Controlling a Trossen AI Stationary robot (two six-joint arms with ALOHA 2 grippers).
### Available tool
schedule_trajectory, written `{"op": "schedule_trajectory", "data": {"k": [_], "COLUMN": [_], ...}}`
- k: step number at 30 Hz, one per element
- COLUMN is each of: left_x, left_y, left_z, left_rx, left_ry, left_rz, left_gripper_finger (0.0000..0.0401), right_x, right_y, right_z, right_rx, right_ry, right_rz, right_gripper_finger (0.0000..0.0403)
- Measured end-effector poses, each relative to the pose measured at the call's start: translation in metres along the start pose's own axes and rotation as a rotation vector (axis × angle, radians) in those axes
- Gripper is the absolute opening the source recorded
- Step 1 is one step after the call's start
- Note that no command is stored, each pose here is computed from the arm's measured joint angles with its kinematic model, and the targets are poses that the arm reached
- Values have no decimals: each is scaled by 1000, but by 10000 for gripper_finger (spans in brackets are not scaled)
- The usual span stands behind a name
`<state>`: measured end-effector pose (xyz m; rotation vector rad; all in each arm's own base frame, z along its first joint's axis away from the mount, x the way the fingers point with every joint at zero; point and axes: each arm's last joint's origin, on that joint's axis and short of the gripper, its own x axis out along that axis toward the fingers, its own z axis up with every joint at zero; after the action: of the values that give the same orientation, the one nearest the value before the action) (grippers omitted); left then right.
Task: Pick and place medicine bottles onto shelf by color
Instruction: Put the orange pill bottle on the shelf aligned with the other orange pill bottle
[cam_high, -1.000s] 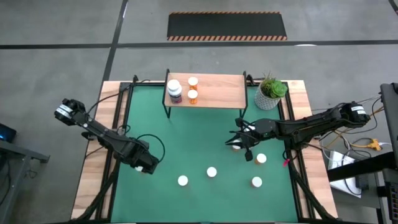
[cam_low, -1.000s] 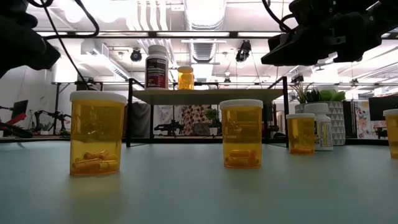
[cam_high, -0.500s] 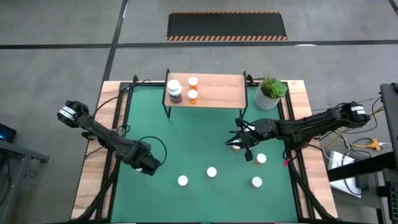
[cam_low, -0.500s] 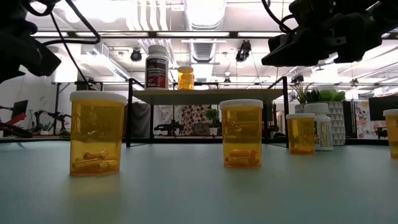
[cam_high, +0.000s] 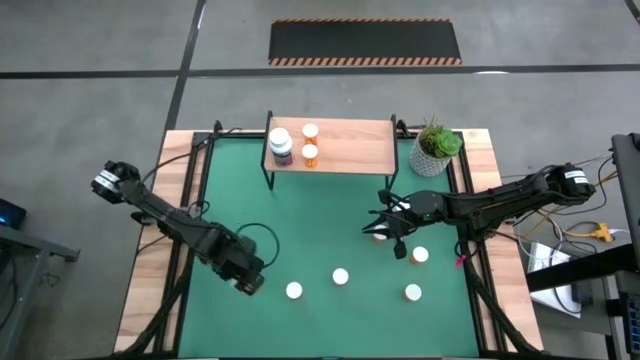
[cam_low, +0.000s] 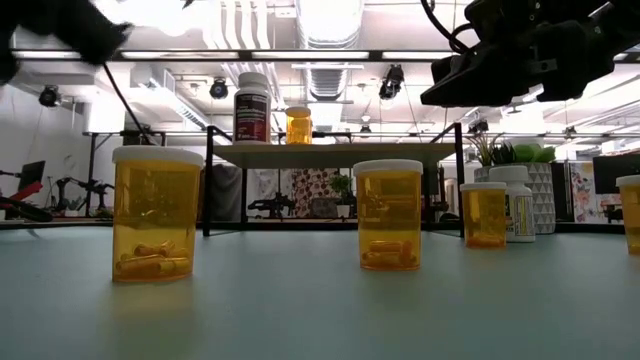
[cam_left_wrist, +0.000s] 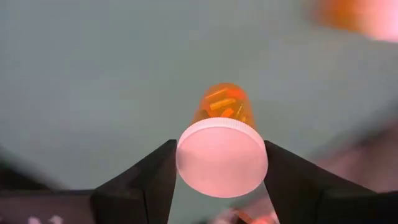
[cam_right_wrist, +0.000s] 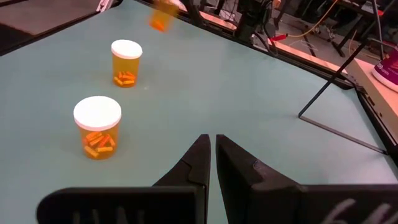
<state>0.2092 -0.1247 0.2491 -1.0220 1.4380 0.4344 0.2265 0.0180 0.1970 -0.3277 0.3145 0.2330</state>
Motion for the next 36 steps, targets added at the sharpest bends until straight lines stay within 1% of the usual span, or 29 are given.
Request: {"op": "schedule_trajectory", "data": {"k": [2, 4, 6, 8, 10, 13, 14, 16, 17, 19, 21, 23, 26, 30, 33, 36], "left_x": [-18, -38, -61, -84, -107, -143, -155, -180, -193, -216, -234, -250, -269, -286, -293, -291], "left_y": [-21, -39, -51, -61, -69, -78, -79, -81, -80, -74, -68, -60, -44, -16, 7, 31], "left_z": [0, 2, 6, 12, 17, 26, 29, 36, 39, 44, 49, 57, 76, 109, 140, 176], "left_rx": [115, 223, 306, 378, 483, 654, 710, 797, 830, 881, 912, 929, 912, 818, 739, 671], "left_ry": [-25, -80, -177, -286, -389, -569, -634, -785, -869, -1017, -1155, -1246, -1311, -1342, -1321, -1236], "left_rz": [-149, -281, -367, -410, -446, -468, -459, -426, -391, -272, -128, 9, 142, 315, 384, 413], "left_gripper_finger": [194, 195, 195, 195, 195, 196, 196, 196, 196, 196, 196, 196, 196, 196, 196, 196], "right_x": [0, 0, 0, 0, 0, 0, 0, 0, 0, 0, 0, 0, 0, 0, 0, 0], "right_y": [0, 0, 0, 0, 0, 0, 0, 0, 0, 0, 0, 0, 0, 0, 0, 0], "right_z": [0, 0, 0, 0, 0, -1, -1, -1, -1, -1, -1, -1, -1, -1, -1, -1], "right_rx": [0, 0, 0, 0, 0, 1, 1, 1, 0, 1, 1, 1, 1, 0, 0, 0], "right_ry": [1, 1, 1, 1, 2, 7, 7, 7, 7, 7, 7, 7, 7, 9, 10, 10], "right_rz": [0, 0, 0, 0, 0, 2, 2, 2, 2, 2, 2, 2, 1, -5, -8, -8], "right_gripper_finger": [18, 18, 18, 18, 18, 18, 18, 18, 18, 18, 18, 18, 18, 18, 18, 18]}}
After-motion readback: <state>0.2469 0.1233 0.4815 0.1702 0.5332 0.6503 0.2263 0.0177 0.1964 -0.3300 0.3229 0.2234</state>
